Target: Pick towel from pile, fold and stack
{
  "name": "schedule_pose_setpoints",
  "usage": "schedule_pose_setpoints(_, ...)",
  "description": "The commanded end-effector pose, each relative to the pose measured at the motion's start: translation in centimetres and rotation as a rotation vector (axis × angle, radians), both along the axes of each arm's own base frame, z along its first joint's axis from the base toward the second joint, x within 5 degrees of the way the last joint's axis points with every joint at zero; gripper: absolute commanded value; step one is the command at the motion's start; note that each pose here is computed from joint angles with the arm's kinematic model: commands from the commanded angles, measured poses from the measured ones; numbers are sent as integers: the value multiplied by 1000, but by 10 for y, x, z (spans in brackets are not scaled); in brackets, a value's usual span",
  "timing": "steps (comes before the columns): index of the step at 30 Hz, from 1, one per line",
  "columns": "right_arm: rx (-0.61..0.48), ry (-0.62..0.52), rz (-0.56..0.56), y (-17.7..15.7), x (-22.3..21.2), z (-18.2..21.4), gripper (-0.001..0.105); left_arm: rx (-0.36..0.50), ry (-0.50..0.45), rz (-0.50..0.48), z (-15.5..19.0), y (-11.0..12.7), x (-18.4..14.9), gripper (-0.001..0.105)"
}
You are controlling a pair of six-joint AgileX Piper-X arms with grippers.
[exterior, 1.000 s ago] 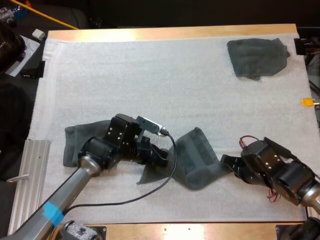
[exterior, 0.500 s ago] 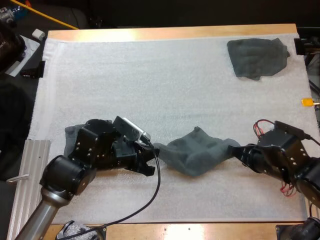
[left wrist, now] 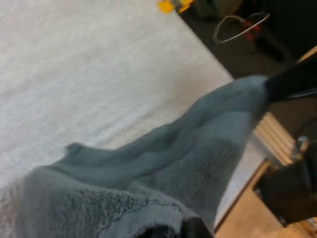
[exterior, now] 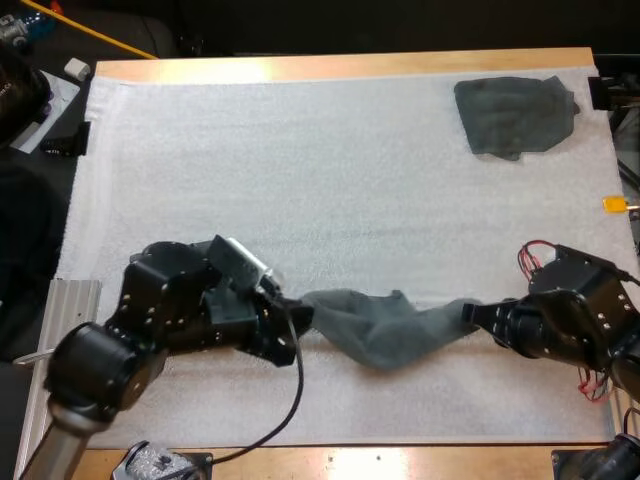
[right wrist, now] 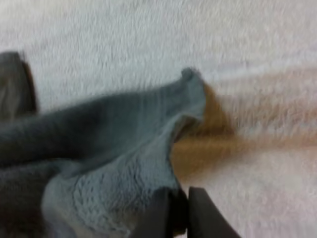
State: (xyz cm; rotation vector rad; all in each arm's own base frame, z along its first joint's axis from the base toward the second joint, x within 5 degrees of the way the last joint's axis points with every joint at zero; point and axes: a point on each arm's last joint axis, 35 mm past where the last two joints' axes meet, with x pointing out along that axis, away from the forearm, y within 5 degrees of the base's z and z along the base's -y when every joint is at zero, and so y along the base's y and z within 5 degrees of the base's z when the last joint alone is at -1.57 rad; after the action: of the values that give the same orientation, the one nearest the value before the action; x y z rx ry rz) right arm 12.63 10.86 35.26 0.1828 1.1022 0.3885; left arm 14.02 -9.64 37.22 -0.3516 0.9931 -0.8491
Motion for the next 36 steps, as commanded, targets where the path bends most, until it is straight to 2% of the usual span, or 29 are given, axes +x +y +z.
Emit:
schedule_pose_setpoints(1,20,41,47,-2,-6,6,0,-42,12,-28,15,4,-12,0)
schedule_pose_setpoints(9,113,117,100,0,-10,10,0,6,71,-54,8,11,-25,0)
schedule_pose_setpoints(13,78,122,67,3,-4,3,0,72,54,-32,-3,9,-18,0)
schedule_pose_setpoints(17,-20,109,9,12,12,-19,0,207,26,31,-27,5,-1,0)
schedule_pose_setpoints(20,59,119,64,4,-3,-3,0,111,59,8,-10,8,-11,0)
schedule_pose_setpoints(25,169,180,143,2,-15,4,0,83,64,-1,0,9,-16,0)
schedule_pose_setpoints(31,168,219,153,2,-15,3,0,120,61,-11,-3,11,-18,0)
schedule_pose_setpoints(36,46,203,80,13,5,-19,0,248,35,25,-25,8,-4,0)
